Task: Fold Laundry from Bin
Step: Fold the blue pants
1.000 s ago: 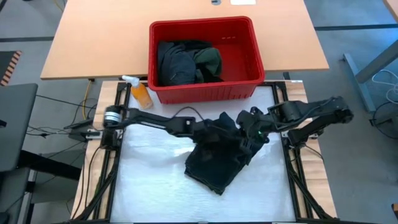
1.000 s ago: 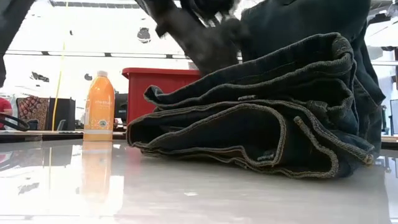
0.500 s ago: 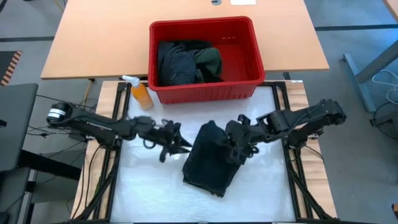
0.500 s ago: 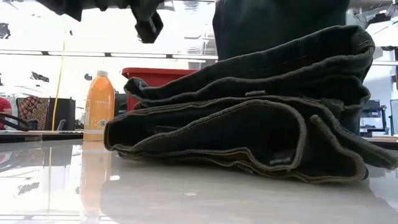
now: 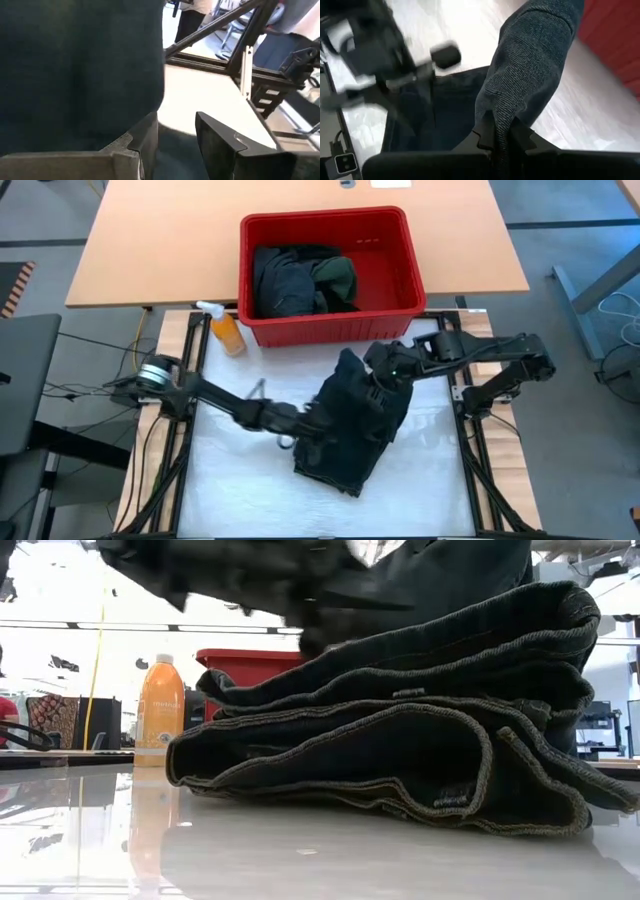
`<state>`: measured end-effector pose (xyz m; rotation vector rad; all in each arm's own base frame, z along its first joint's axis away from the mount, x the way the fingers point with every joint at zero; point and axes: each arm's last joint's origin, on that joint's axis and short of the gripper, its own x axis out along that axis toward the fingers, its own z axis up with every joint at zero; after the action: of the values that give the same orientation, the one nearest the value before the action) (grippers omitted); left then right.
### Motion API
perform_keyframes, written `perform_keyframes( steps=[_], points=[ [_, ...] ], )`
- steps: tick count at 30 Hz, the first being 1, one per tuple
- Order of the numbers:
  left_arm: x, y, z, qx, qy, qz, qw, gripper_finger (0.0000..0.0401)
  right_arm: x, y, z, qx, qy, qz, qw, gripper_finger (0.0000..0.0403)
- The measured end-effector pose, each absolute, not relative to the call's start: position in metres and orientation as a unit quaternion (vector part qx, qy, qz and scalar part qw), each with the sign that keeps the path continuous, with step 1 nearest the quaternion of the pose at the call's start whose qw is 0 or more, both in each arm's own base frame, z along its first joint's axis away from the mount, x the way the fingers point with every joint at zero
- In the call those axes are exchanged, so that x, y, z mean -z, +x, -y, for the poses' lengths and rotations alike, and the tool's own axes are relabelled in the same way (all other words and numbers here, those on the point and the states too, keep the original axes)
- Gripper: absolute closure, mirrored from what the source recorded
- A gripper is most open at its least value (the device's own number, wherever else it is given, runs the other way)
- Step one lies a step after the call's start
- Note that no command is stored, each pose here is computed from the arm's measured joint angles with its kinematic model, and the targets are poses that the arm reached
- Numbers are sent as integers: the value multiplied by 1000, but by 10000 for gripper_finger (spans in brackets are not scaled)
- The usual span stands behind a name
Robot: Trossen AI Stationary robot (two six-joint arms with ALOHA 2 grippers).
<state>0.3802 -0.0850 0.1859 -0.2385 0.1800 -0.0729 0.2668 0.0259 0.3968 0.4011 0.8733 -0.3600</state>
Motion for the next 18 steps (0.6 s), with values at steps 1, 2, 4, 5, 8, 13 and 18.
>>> perform_keyframes(
  steps=[1, 2, 4, 5, 8, 13, 18],
  points=[
    [-184, 392, 89, 42, -120, -88, 988, 280, -399, 266, -25, 172, 193, -416, 872, 367],
    [-181, 402, 92, 44, -120, -88, 988, 280, -401, 266, -25, 173, 194, -415, 872, 367],
    [-177, 420, 96, 13, -126, -92, 988, 282, -404, 264, -24, 173, 194, -416, 871, 367],
    [-176, 428, 96, -14, -135, -96, 986, 286, -405, 263, -24, 173, 195, -416, 871, 367],
    [-173, 442, 93, -90, -141, -128, 977, 305, -408, 261, -24, 173, 194, -419, 870, 367],
    [-171, 461, 90, -80, -103, -130, 983, 349, -413, 259, -24, 171, 195, -415, 872, 367],
    [-161, 491, 81, -64, -92, -132, 985, 388, -417, 257, -25, 171, 207, -413, 870, 367]
  ],
)
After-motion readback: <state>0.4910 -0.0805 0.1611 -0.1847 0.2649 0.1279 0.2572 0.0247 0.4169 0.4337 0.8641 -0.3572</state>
